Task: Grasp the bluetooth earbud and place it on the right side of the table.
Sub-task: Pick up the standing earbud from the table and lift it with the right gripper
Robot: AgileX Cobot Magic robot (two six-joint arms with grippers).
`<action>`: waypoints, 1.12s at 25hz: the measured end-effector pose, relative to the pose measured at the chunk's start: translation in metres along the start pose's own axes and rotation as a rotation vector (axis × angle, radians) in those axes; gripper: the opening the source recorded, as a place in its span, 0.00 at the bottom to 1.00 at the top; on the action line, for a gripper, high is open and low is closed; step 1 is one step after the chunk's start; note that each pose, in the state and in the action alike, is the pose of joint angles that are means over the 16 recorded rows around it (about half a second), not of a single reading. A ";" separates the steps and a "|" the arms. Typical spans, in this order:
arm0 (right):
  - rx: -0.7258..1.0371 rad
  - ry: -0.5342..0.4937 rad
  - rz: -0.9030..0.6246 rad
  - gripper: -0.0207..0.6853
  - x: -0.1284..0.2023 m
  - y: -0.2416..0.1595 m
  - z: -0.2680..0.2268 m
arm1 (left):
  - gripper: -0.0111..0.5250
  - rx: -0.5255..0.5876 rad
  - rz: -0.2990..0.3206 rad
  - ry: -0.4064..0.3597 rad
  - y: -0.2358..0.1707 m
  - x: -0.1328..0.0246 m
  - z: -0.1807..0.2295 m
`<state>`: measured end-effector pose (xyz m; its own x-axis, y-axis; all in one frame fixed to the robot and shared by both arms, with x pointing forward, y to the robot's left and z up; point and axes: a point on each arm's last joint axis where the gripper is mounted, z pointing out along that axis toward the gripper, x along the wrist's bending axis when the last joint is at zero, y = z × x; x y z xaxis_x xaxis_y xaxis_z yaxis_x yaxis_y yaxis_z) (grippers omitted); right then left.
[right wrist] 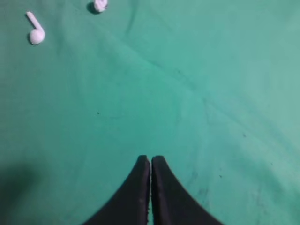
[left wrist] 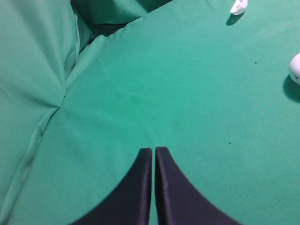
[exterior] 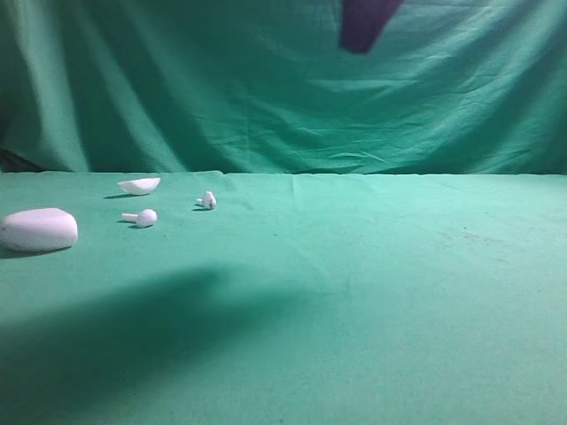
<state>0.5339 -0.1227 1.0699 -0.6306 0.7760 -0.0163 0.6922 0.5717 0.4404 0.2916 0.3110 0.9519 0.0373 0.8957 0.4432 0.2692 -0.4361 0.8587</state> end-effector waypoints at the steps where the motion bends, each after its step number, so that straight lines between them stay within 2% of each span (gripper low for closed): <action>1: 0.013 0.000 -0.011 0.03 0.004 0.008 0.007 | 0.02 0.000 0.000 0.000 0.000 0.000 0.000; 4: 0.040 0.008 -0.041 0.04 0.015 0.031 0.030 | 0.02 0.000 0.000 0.000 0.000 0.000 0.000; 7: 0.061 0.019 -0.064 0.10 0.024 0.052 0.055 | 0.02 0.000 0.000 0.000 0.000 0.000 0.000; 14: 0.079 0.035 -0.079 0.31 0.037 0.091 0.109 | 0.02 0.000 0.000 0.000 0.000 0.000 0.000; 20: 0.083 0.039 -0.069 0.50 0.041 0.108 0.149 | 0.02 0.000 0.000 0.000 0.000 0.000 0.000; 23: 0.078 0.038 -0.060 0.54 0.041 0.112 0.164 | 0.02 0.000 0.000 0.000 0.000 0.000 0.000; 28: 0.065 0.037 -0.052 0.56 0.042 0.113 0.182 | 0.02 0.000 0.000 0.000 0.000 0.000 0.000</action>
<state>0.6501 0.0229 0.9555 -0.6782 0.7348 -0.0041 0.6784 0.6283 0.3809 0.2916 0.3110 0.9519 0.0373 0.8957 0.4432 0.2692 -0.4361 0.8587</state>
